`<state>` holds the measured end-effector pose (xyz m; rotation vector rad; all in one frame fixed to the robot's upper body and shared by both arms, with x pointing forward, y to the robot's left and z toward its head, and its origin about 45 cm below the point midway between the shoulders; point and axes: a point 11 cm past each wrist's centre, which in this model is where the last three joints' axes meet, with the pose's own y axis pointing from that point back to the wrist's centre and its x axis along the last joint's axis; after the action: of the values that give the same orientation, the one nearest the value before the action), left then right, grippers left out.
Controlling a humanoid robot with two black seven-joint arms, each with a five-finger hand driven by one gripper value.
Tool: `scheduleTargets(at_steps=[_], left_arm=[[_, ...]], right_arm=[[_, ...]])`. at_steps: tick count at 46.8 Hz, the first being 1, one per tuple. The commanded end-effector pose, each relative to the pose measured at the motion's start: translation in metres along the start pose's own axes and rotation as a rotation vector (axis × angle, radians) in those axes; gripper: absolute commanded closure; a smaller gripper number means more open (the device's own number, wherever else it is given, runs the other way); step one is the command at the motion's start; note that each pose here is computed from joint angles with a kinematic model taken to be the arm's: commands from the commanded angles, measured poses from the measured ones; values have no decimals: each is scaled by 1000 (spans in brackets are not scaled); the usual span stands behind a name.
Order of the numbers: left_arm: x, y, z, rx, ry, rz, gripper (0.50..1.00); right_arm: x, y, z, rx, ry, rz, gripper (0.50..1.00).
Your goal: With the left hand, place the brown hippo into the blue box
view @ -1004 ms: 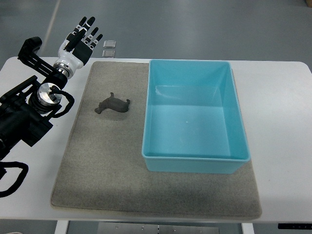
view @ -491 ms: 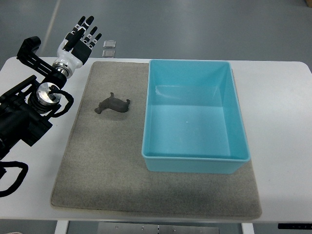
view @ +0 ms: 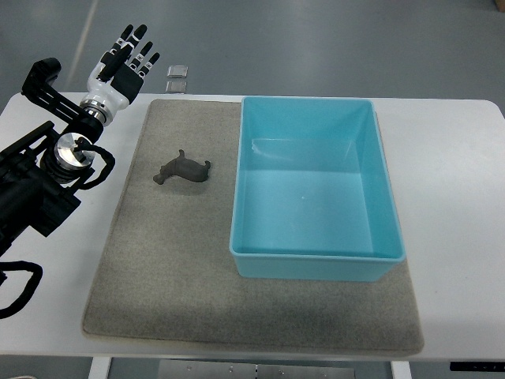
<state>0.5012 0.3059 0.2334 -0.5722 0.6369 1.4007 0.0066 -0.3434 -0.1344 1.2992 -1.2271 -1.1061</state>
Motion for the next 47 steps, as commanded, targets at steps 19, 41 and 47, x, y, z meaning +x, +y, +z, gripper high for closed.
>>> scheduleTargets(at_steps=[19, 41, 47], left_arm=[[-10, -1, 1, 49, -152, -58, 504], [-29, 9, 17, 118, -428, -183, 506], [-31, 13, 11, 163, -481, -217, 506]], right_arm=[[0, 0, 0, 0, 0, 0, 564], [0, 0, 0, 0, 0, 0, 564], [0, 0, 0, 0, 0, 0, 564]])
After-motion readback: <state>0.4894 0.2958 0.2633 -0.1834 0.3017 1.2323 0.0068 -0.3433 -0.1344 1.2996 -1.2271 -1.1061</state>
